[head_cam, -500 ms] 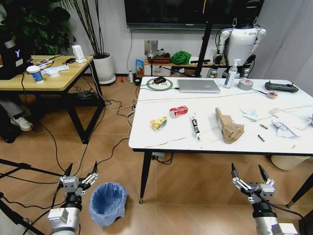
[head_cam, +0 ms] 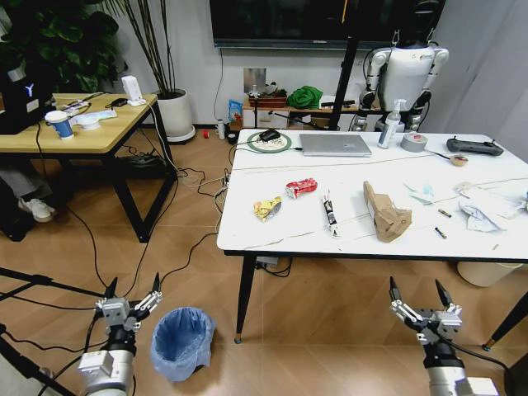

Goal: Pick up the trash bin and place the trash from the table into it.

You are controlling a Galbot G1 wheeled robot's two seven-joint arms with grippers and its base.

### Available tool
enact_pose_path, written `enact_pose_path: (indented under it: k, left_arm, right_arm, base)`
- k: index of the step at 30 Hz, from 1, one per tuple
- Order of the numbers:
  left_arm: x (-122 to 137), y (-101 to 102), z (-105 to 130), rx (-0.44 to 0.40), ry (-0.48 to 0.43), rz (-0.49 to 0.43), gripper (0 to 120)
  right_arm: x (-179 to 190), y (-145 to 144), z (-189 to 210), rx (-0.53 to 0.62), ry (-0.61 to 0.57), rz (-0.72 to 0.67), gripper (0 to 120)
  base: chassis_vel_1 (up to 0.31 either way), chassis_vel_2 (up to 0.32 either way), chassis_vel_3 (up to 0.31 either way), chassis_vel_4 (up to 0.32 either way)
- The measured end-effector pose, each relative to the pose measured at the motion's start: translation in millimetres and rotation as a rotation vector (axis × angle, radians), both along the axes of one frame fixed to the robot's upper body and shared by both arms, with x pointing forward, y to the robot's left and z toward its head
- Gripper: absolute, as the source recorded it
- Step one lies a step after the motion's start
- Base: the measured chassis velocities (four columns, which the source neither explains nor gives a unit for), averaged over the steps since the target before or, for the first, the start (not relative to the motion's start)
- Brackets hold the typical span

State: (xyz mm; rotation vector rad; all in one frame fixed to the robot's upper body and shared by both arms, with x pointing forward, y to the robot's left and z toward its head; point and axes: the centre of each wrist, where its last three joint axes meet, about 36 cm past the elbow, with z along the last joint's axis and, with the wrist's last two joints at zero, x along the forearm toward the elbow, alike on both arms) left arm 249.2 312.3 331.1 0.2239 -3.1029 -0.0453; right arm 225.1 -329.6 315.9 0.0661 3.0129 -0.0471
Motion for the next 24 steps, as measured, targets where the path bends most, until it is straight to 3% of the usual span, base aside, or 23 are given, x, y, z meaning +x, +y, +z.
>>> enact_pose_path:
  k: [5,24]
  left_arm:
    - [-2.9,2.8,-20.2,0.002,0.01,0.017,100]
    - [-7.7,0.8,-23.7,-0.009,0.012,0.019,100]
  right_arm:
    - [1.7,6.2,-14.7,0.019,0.014,-0.005,100]
    - [3.1,6.8,-20.7,0.021,0.013,-0.002,100]
  base:
    - [0.0,0.0,0.0,0.0]
    - [0.0,0.0,0.0,0.0]
